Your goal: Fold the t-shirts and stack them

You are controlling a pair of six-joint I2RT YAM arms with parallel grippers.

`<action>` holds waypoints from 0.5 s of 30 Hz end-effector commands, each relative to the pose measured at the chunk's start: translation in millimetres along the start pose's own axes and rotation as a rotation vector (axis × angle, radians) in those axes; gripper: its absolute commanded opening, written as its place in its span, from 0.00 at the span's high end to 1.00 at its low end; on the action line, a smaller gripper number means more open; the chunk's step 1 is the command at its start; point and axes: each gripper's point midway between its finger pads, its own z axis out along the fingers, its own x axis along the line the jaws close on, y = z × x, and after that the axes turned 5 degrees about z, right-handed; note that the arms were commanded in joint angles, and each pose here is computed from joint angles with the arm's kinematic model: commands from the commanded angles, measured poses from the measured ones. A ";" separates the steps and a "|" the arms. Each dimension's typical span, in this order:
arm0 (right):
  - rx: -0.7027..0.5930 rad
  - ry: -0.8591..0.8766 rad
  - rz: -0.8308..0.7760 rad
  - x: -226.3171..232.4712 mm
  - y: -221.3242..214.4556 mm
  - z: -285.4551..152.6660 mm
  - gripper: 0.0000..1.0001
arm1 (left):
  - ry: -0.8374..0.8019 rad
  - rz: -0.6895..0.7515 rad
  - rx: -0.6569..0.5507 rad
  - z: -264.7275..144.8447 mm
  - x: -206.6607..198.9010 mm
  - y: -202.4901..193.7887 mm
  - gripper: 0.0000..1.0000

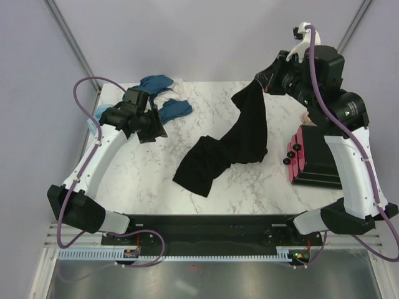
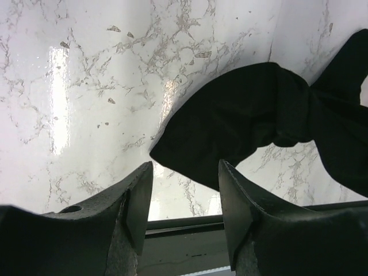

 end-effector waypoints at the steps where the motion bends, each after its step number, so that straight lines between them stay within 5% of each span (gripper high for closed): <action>1: -0.033 0.198 0.012 44.7 26.5 -22.5 1.00 | -0.018 -0.002 -0.018 -7.5 -0.7 7.3 0.43; 15: -0.067 0.389 0.074 82.1 44.7 -86.9 1.00 | -0.127 0.013 0.134 42.7 -23.6 -3.8 0.44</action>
